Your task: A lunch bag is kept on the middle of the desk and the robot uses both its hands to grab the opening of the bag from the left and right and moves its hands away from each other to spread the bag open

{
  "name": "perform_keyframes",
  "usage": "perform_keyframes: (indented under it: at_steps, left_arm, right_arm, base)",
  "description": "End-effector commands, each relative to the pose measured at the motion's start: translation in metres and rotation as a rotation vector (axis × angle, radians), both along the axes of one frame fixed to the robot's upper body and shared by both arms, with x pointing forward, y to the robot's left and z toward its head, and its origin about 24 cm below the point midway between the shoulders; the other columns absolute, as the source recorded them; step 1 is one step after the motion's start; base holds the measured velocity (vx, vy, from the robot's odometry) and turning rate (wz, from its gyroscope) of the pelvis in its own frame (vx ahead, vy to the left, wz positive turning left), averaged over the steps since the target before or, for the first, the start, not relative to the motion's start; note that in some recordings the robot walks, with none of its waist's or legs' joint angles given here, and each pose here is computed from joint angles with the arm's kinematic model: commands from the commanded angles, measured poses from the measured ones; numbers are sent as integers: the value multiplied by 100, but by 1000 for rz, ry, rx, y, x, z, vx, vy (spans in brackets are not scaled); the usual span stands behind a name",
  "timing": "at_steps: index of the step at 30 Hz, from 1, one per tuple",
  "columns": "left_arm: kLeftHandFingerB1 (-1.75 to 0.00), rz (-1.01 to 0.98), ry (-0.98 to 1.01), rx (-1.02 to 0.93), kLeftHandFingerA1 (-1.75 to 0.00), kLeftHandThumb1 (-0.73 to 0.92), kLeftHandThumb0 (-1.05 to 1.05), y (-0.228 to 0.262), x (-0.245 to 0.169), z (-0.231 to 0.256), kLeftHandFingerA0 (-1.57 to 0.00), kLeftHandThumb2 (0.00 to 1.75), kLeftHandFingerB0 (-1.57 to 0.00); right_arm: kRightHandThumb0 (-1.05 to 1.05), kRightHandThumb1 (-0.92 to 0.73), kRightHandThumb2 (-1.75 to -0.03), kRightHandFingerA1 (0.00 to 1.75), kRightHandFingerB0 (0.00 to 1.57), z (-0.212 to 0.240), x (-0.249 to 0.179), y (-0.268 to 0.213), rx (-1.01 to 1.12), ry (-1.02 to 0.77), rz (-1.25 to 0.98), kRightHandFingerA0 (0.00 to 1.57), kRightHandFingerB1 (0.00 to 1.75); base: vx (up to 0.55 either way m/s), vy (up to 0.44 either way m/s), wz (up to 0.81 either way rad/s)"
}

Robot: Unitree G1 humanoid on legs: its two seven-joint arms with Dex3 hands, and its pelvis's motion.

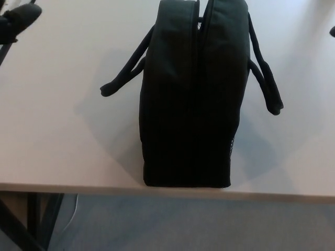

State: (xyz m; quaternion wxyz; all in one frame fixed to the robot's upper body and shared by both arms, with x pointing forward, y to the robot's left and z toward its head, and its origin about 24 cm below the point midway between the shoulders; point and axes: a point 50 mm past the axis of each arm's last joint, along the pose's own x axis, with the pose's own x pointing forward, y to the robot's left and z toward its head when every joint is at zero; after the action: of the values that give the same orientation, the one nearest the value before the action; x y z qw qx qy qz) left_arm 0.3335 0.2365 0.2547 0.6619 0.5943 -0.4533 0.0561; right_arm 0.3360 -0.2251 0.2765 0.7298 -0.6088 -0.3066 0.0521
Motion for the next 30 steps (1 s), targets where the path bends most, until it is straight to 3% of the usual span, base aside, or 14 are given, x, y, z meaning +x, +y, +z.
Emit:
perform_keyframes:
  at_steps: [1,2,3,4,5,6,10,11,12,15,17,18,23,30]
  left_arm:
    - [-38,-165,-446,758,-36,51,-4,-73,33,-12,-29,61,-46]
    - [-64,-198,-417,749,-37,54,-12,-79,33,-11,-30,58,-53]
    - [-69,-226,-417,749,-36,54,-26,-84,33,-11,-34,57,-60]
    - [-76,-281,-461,749,-41,51,-25,-91,31,-12,-45,55,-64]
    - [-76,-333,-502,746,-41,51,-25,-97,29,-13,-45,55,-64]
    - [-80,-357,-513,742,-48,53,-29,-102,28,-14,-41,55,-58]
    - [-74,-398,-584,720,-54,56,-35,-112,27,-18,-48,57,-60]
    - [-63,-409,-585,714,-53,53,-31,-114,26,-16,-48,56,-69]
    - [-65,-400,-582,698,-51,54,-34,-115,26,-15,-49,56,-65]
    - [-57,-356,-623,677,-48,55,-24,-116,29,-6,-44,56,-59]
    - [-52,-335,-636,670,-48,56,-25,-118,30,-2,-41,57,-59]
    - [-56,-325,-617,646,-47,55,-27,-118,31,1,-39,57,-58]
    - [-75,-295,-606,550,-42,55,-15,-122,34,7,-40,56,-54]
    - [-75,-332,-604,427,-45,55,-14,-129,33,-1,-44,56,-60]
  right_arm:
    - [-61,-47,-63,107,56,-64,25,70,-977,117,252,83,42]
    - [-58,-47,-83,68,50,-67,27,75,-987,162,255,70,51]
    - [-59,-52,-65,48,57,-70,28,79,-984,174,271,61,42]
    - [-61,-51,-82,41,21,-73,29,82,-999,161,287,5,43]
    - [-61,-51,-82,41,21,-75,29,85,-1026,151,291,5,43]
    - [-50,-70,-63,23,20,-76,30,86,-1069,151,288,3,28]
    - [-59,-75,-65,25,27,-76,32,86,-1223,12,247,12,30]
    - [-52,-75,-73,11,3,-72,35,86,-1106,149,209,1,21]
    - [-41,-71,-61,38,20,-71,34,87,-1001,265,238,11,33]
    - [-55,-64,-59,32,40,-69,37,90,-1061,200,217,34,32]
    - [-58,-51,-79,41,34,-69,39,90,-1042,180,215,18,45]
    - [-50,-60,-58,31,41,-69,39,90,-1032,171,219,30,33]
    - [-48,-54,-57,38,53,-71,42,90,-1006,178,227,53,38]
    - [-51,-61,-58,32,44,-69,47,87,-1015,188,170,37,33]
  base:
    - [0,0,0]
    - [0,0,0]
    - [0,0,0]
    - [0,0,0]
    - [0,0,0]
    - [0,0,0]
    - [0,0,0]
    - [0,0,0]
    - [0,0,0]
    - [0,0,0]
    - [0,0,0]
    - [0,0,0]
    - [0,0,0]
    - [0,0,0]
